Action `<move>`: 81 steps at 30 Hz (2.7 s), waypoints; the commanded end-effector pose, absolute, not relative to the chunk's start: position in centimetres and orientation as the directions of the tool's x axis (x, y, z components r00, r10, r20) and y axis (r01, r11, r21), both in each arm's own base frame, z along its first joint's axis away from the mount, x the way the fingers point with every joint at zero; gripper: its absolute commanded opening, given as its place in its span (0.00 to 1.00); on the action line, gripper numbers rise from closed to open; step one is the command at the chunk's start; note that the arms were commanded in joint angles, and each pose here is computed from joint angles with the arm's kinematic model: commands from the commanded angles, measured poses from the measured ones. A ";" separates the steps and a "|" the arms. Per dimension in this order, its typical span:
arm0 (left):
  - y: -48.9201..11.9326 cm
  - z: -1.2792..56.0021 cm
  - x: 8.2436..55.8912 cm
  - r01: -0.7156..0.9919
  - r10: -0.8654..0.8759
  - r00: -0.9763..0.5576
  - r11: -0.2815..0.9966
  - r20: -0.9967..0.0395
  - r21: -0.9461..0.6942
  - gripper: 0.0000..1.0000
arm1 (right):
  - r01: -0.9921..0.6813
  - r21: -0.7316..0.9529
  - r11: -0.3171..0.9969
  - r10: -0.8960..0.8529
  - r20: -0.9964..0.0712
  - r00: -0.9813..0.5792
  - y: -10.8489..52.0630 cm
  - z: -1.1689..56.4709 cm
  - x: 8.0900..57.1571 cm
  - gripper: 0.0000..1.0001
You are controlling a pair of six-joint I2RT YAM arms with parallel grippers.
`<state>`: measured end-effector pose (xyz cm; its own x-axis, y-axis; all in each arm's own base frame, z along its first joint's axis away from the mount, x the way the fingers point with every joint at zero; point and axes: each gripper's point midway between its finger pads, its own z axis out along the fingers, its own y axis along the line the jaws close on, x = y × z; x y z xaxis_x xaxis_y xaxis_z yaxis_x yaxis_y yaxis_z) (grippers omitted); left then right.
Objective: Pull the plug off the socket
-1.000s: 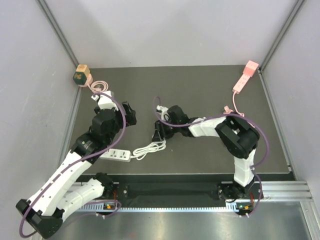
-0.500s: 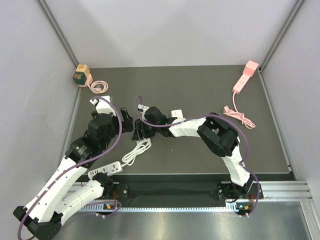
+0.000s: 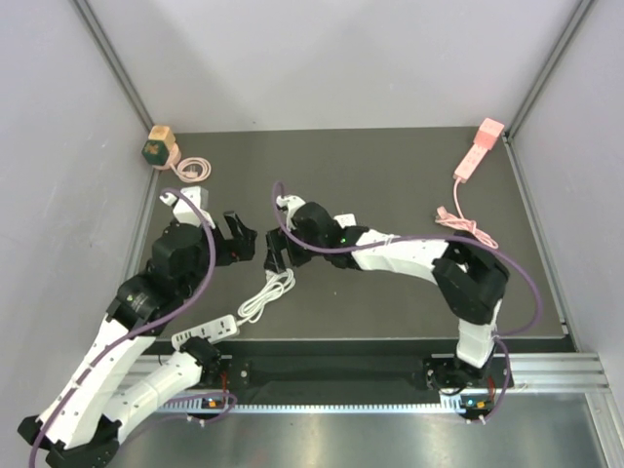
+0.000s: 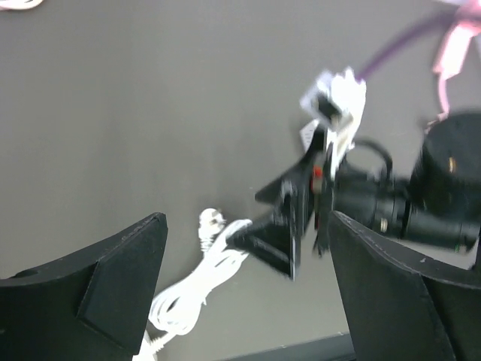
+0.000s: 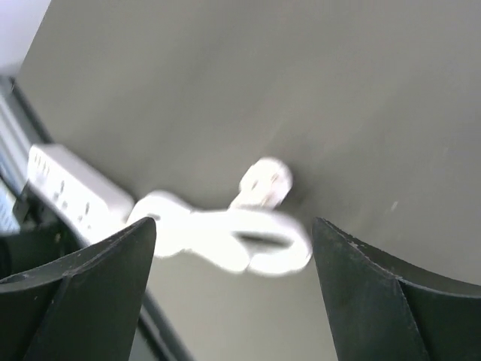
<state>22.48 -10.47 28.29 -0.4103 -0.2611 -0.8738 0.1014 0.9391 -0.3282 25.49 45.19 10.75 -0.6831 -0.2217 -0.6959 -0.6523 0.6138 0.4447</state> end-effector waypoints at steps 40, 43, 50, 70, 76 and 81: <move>-10.0 31.3 20.3 0.094 -0.319 -0.440 0.913 -0.839 -0.397 0.86 | -0.571 0.784 0.244 -0.048 -0.578 -0.815 62.5 8.6 13.5 0.00; -9.3 31.1 20.0 0.069 -0.331 -0.433 0.915 -0.839 -0.397 0.86 | -0.556 0.800 0.226 -0.059 -0.558 -0.827 63.4 8.4 13.6 0.00; -8.4 31.3 20.0 0.010 -0.352 -0.422 0.920 -0.836 -0.392 0.86 | -0.573 0.798 0.187 -0.089 -0.567 -0.819 63.7 9.5 14.2 0.02; -7.7 27.0 33.5 -0.324 -0.464 -0.400 0.878 -0.790 -0.352 0.88 | -0.758 0.443 0.479 -0.151 -0.809 -0.568 40.5 19.4 21.7 1.00; -3.1 22.0 40.0 -0.488 -0.574 -0.309 0.780 -0.759 -0.392 0.79 | -0.664 0.516 0.541 0.000 -0.790 -0.614 35.1 21.0 27.1 1.00; 0.7 20.0 43.6 -0.518 -0.666 -0.205 0.695 -0.717 -0.498 0.67 | -0.685 0.511 0.520 -0.012 -0.797 -0.603 35.6 21.9 30.2 0.99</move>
